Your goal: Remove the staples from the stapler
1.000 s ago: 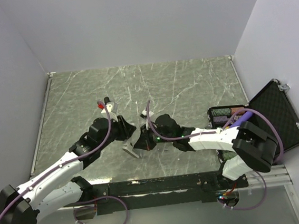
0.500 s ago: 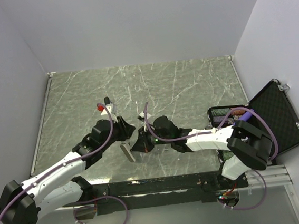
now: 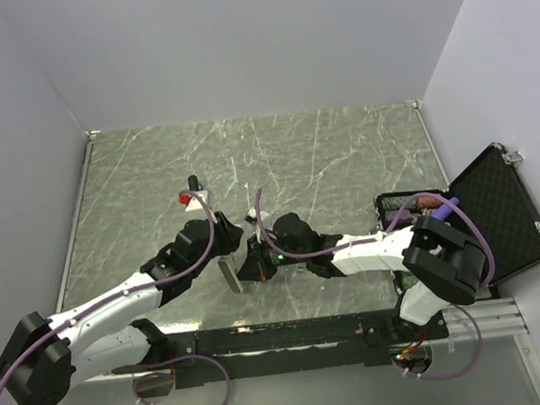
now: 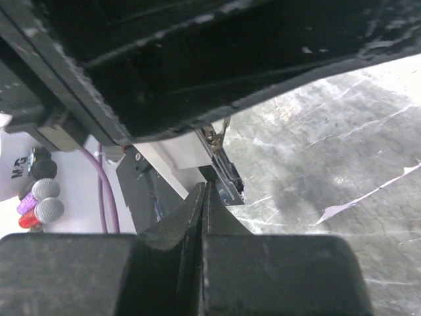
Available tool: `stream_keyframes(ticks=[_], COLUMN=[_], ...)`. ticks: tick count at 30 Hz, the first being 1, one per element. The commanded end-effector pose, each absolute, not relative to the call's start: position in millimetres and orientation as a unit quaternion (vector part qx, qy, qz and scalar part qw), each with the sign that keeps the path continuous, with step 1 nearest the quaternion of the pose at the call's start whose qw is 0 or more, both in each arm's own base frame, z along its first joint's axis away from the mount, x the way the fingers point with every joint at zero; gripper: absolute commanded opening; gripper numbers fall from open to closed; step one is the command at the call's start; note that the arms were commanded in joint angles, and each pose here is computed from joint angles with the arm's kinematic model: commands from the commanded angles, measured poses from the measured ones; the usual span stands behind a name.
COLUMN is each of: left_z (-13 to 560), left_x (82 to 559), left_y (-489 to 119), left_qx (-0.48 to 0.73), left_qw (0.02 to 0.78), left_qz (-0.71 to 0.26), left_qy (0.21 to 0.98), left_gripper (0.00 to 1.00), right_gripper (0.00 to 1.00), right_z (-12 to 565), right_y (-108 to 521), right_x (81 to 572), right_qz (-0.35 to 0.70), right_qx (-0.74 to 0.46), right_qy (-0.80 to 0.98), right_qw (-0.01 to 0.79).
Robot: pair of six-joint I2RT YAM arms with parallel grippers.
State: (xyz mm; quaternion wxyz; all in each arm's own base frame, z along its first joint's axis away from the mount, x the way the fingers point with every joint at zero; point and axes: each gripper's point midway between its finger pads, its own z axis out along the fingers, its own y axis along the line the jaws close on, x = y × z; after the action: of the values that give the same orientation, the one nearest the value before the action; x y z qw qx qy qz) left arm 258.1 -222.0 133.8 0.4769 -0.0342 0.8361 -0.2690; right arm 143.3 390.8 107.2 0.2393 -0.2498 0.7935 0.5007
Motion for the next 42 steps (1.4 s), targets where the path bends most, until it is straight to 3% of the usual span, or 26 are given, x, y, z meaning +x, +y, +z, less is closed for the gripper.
stream_keyframes(ticks=[1,20,42], left_z=[168,194,241], left_x=[276,263,264], left_y=[-230,-233,-219], left_qx=[-0.077,-0.048,-0.036], left_qw=[0.526,0.527,0.564], left_qz=[-0.292,-0.308,-0.292], left_qy=[0.795,0.791,0.771], left_gripper=[0.01,0.01,0.01], right_gripper=[0.0,0.0,0.0], right_z=[138,124,153], right_y=[409,394,339], right_x=[130,144,182], right_qz=[0.55,0.484,0.341], right_qx=[-0.272,-0.276,-0.277], right_qy=[0.753,0.787,0.813], right_qw=[0.238,0.264,0.383])
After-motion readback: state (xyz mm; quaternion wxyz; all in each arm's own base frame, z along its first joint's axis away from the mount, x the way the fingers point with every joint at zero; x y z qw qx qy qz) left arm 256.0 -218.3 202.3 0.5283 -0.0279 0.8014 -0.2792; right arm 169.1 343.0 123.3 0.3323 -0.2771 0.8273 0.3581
